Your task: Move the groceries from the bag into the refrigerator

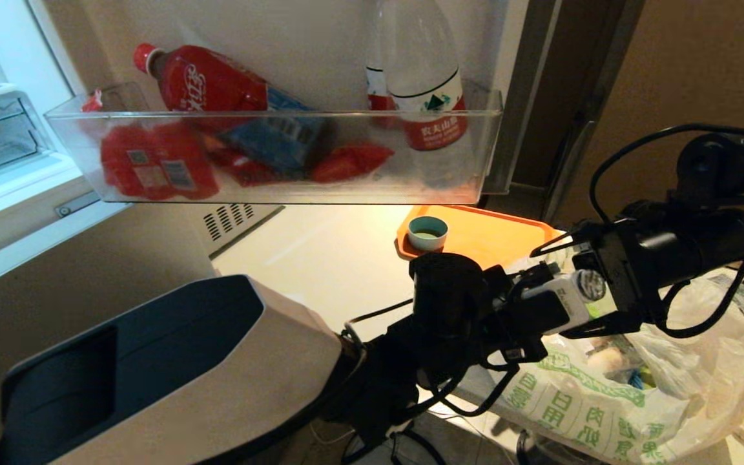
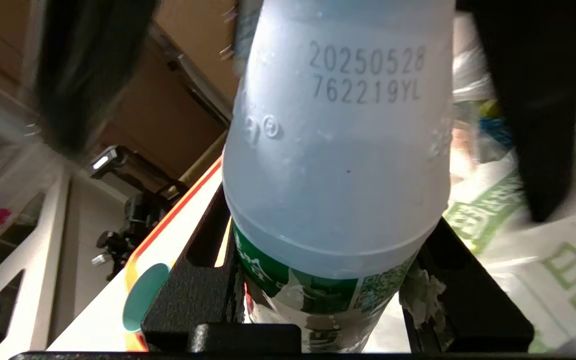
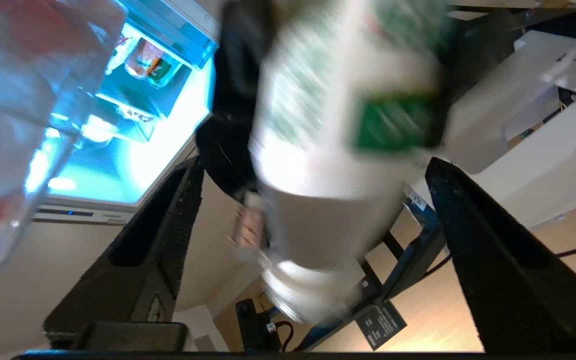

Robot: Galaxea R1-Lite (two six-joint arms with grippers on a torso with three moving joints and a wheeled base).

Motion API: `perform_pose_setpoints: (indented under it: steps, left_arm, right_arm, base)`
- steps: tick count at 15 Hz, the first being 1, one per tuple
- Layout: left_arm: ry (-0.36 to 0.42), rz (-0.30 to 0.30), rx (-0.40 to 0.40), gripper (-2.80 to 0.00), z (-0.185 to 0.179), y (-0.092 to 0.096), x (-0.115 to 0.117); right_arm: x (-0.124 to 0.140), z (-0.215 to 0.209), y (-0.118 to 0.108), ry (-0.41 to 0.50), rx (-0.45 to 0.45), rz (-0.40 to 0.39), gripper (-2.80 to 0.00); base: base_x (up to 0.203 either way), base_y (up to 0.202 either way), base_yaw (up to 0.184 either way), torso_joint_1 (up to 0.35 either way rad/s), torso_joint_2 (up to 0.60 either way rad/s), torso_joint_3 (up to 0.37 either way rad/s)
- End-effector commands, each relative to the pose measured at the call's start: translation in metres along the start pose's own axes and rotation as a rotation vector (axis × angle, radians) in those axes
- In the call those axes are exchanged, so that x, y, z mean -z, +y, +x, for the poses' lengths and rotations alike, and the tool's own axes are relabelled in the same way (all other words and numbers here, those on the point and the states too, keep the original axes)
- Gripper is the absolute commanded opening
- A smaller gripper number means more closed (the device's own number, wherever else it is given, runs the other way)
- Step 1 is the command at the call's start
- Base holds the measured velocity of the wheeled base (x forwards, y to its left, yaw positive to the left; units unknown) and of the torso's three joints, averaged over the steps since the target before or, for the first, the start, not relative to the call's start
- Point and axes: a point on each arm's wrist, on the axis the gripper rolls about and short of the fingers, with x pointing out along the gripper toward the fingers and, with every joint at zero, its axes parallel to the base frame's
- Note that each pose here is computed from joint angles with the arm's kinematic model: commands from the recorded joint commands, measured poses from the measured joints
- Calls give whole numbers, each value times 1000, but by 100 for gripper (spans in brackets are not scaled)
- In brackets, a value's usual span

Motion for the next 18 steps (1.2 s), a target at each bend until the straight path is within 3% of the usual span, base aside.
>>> perform_pose_setpoints:
  steps: [1, 6, 15, 16, 18]
  left_arm:
    - [2, 9, -22, -280, -4, 10, 1]
    - [64, 10, -34, -280, -25, 25, 16]
    - [152, -3, -24, -280, -84, 43, 14]
    - [165, -4, -26, -280, -95, 46, 13]
    - [190, -6, -43, -280, -120, 55, 11]
  right_arm:
    - [15, -4, -1, -4, -8, -7, 0]
    - [32, -16, -21, -27, -26, -50, 0]
    - [54, -23, -16, -53, -37, -107, 0]
    - [55, -23, -17, -56, -32, -106, -280]
    - [60, -24, -16, -65, -19, -124, -280]
  base:
    - [0, 0, 0, 0, 0, 0]
    - [0, 0, 0, 0, 0, 0]
    - [0, 0, 0, 0, 0, 0]
    - [0, 0, 0, 0, 0, 0]
    - [0, 0, 0, 0, 0, 0]
